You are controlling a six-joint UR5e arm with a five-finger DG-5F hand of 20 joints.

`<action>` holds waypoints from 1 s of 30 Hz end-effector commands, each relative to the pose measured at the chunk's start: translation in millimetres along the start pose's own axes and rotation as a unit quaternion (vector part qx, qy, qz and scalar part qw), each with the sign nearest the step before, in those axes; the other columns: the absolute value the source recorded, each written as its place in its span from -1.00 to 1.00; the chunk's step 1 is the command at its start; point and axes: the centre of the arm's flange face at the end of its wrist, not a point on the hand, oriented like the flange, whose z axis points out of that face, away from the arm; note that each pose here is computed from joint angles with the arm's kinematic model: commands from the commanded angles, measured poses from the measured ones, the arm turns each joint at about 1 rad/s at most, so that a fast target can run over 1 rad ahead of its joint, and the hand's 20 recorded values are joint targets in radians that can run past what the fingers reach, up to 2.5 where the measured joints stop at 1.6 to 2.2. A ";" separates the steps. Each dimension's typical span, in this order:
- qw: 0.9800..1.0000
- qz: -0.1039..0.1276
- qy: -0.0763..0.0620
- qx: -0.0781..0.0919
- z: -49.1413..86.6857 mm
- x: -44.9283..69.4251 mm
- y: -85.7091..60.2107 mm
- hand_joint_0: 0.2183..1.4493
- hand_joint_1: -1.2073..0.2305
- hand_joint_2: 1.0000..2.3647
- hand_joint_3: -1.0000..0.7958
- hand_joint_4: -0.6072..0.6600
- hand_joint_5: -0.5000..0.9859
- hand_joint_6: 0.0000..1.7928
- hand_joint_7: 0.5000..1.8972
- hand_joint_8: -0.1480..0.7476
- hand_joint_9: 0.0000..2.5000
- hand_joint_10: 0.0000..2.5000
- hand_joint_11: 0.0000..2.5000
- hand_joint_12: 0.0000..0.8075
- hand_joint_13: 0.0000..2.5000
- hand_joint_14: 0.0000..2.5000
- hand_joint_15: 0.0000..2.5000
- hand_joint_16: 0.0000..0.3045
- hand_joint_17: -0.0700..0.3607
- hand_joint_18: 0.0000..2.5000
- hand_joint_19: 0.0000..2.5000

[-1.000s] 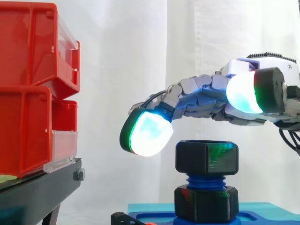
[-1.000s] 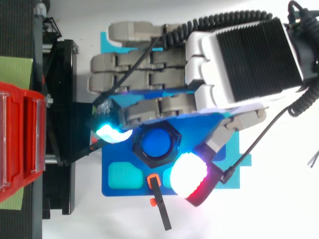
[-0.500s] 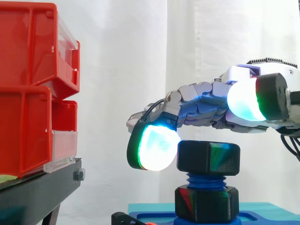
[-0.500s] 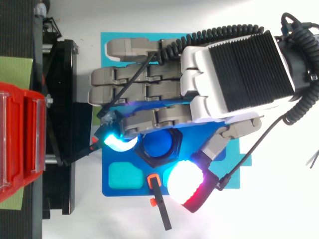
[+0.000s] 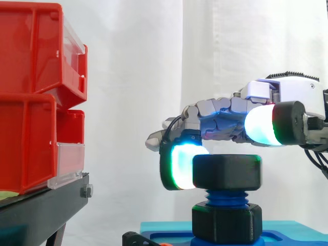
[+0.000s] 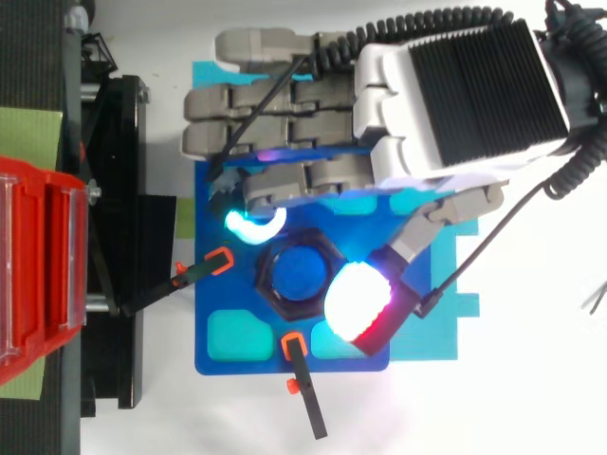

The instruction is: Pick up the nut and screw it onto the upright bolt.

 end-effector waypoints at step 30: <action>0.999 -0.015 -0.026 -0.023 2.6 -7.1 -3.3 -0.60 0.47 -1.00 -0.44 0.25 -0.59 -0.44 -0.71 -0.22 -0.82 -1.00 -1.00 -0.22 -0.93 -1.00 -1.00 -0.72 -0.23 -1.00 -1.00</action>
